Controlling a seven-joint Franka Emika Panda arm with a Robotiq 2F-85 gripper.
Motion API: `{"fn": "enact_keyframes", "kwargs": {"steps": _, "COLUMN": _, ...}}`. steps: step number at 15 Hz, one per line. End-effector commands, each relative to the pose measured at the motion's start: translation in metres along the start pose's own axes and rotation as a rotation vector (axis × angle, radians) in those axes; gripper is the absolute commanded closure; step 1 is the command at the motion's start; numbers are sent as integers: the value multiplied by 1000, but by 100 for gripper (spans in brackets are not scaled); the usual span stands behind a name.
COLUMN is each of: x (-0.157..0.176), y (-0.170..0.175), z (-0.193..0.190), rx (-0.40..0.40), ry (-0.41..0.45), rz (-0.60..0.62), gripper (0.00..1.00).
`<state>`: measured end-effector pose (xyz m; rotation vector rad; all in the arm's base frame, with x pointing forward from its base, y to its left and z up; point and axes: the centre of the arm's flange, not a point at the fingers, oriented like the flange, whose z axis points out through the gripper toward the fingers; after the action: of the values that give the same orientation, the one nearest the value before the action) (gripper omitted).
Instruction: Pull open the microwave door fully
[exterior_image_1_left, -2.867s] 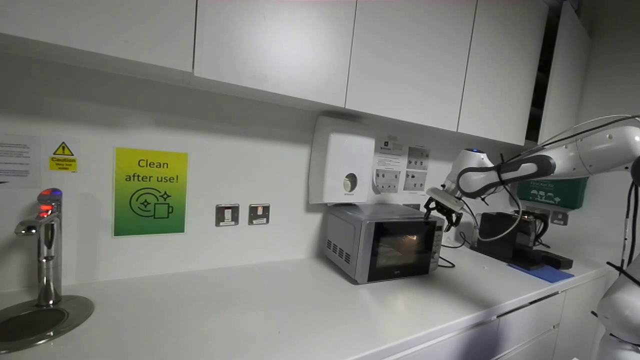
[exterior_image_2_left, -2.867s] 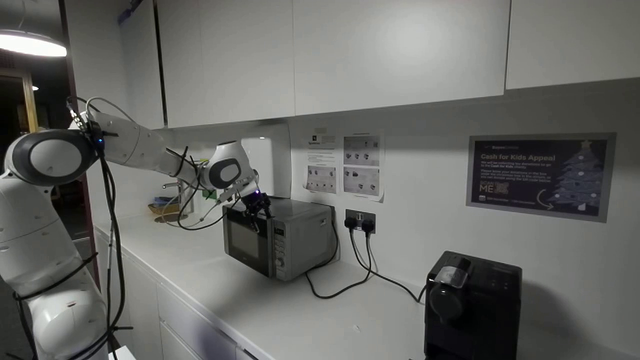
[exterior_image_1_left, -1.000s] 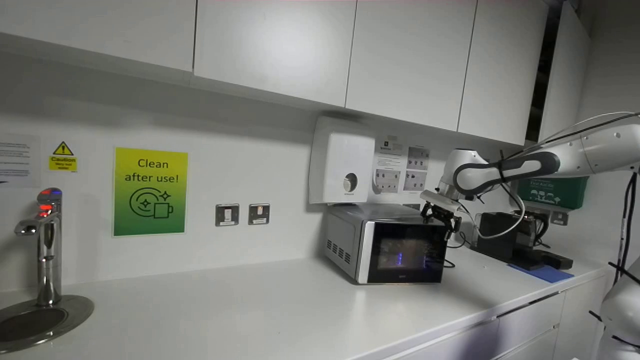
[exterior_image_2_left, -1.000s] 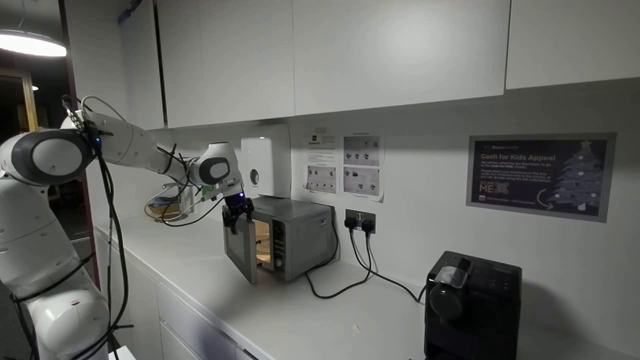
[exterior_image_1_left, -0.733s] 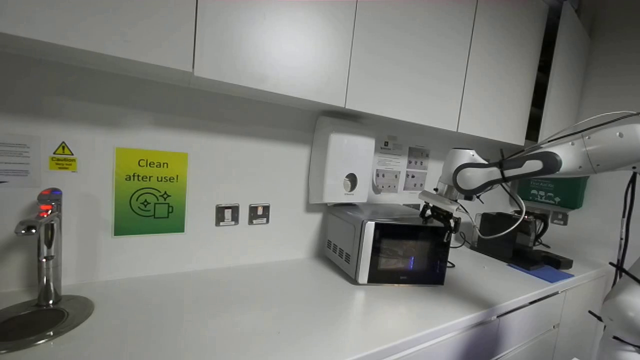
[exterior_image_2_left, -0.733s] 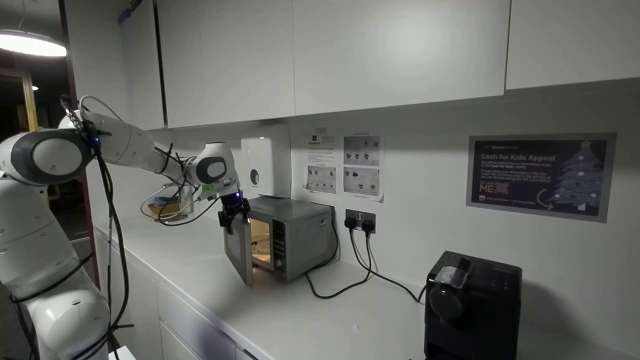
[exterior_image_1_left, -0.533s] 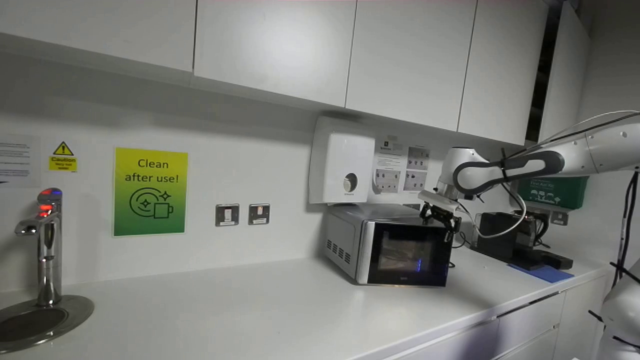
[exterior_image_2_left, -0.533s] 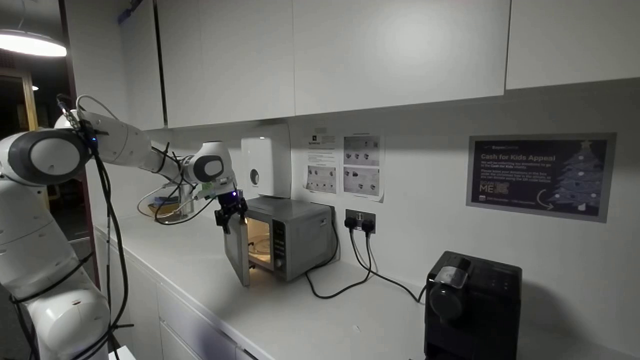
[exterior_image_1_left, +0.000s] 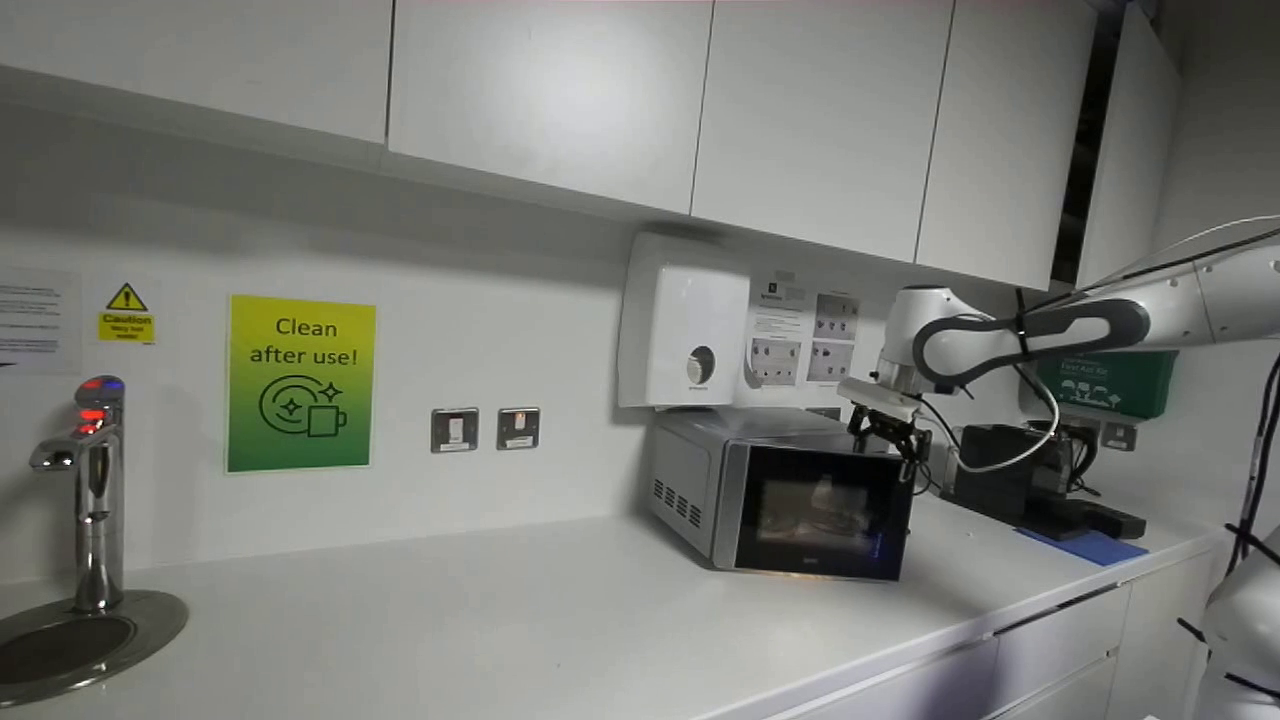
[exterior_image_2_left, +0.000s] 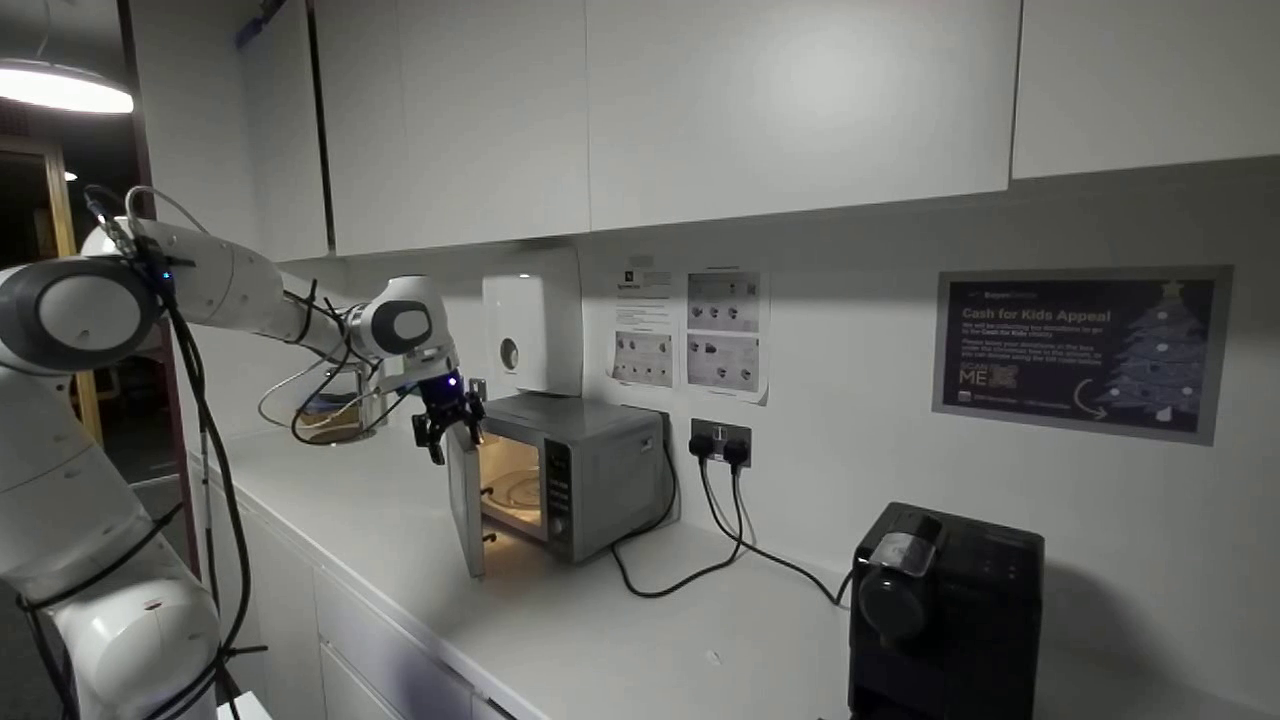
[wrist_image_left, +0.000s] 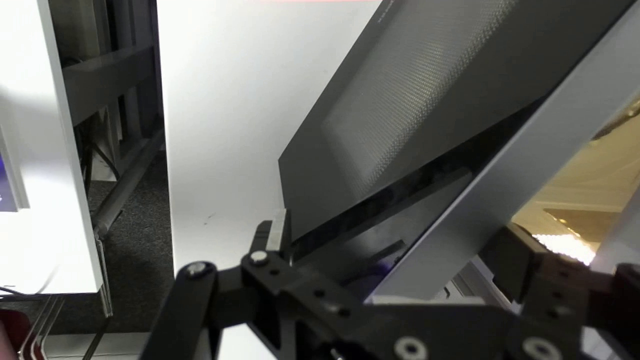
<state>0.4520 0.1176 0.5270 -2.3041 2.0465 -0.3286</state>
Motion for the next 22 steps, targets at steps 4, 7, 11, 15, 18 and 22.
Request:
{"fn": "enact_keyframes", "kwargs": {"steps": 4, "x": -12, "y": 14, "z": -8, "rx": -60, "ry": 78, "rz": 27, "gripper": 0}}
{"fn": "enact_keyframes", "kwargs": {"steps": 7, "x": -18, "y": 17, "z": -7, "rx": -85, "ry": 145, "rz": 42, "gripper": 0}}
{"fn": "enact_keyframes", "kwargs": {"steps": 11, "x": -24, "y": 19, "z": -10, "rx": -88, "ry": 230, "rz": 86, "gripper": 0}}
{"fn": "enact_keyframes", "kwargs": {"steps": 15, "x": -30, "y": 18, "z": -12, "rx": -71, "ry": 277, "rz": 147, "gripper": 0}}
{"fn": "enact_keyframes", "kwargs": {"steps": 18, "x": -32, "y": 18, "z": -14, "rx": -40, "ry": 271, "rz": 223, "gripper": 0}}
{"fn": "enact_keyframes", "kwargs": {"steps": 22, "x": -30, "y": 17, "z": -17, "rx": 0, "ry": 223, "rz": 289, "gripper": 0}}
